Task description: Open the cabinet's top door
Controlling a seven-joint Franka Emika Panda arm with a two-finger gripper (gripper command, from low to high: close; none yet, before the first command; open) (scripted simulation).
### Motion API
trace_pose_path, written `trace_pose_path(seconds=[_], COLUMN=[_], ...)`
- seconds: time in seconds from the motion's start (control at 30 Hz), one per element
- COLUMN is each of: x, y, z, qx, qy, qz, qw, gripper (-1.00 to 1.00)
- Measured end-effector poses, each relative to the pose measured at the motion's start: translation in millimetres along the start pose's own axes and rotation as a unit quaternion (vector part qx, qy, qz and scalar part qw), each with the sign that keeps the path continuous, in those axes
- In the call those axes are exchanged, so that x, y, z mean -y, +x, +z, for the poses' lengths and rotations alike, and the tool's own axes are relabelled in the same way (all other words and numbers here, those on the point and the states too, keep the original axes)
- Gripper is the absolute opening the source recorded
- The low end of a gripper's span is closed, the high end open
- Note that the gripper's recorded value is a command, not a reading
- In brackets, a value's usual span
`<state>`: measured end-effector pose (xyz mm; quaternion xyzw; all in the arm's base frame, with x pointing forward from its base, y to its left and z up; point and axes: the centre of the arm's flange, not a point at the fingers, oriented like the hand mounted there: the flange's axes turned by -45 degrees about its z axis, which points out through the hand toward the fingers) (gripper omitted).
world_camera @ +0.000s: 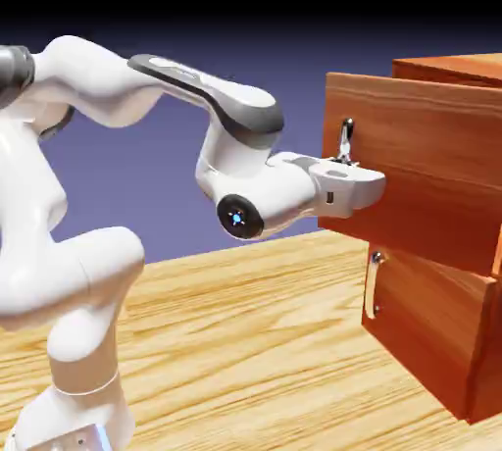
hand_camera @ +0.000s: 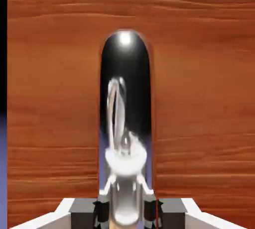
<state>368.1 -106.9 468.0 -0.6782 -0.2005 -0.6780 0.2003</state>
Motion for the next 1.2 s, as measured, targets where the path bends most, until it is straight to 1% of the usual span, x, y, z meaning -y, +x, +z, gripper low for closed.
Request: trace_pose_path(seconds=[0.3,0.6,0.9,1.17,1.2], x=[-44.6,-105.1,-169.2,-219.4,-220.9], y=[0.0,-0.1,-0.2,-0.2,-0.2], z=[-60.0,-108.3,-138.3,-147.5,-147.7], qx=[0.0,0.0,0.0,0.0,0.0], qy=[0.127,0.255,0.367,0.449,0.451], qz=[0.0,0.0,0.0,0.0,0.0], qw=[0.992,0.967,0.93,0.894,0.892], gripper=[-1.0,-1.0,-1.0,-1.0,1.0])
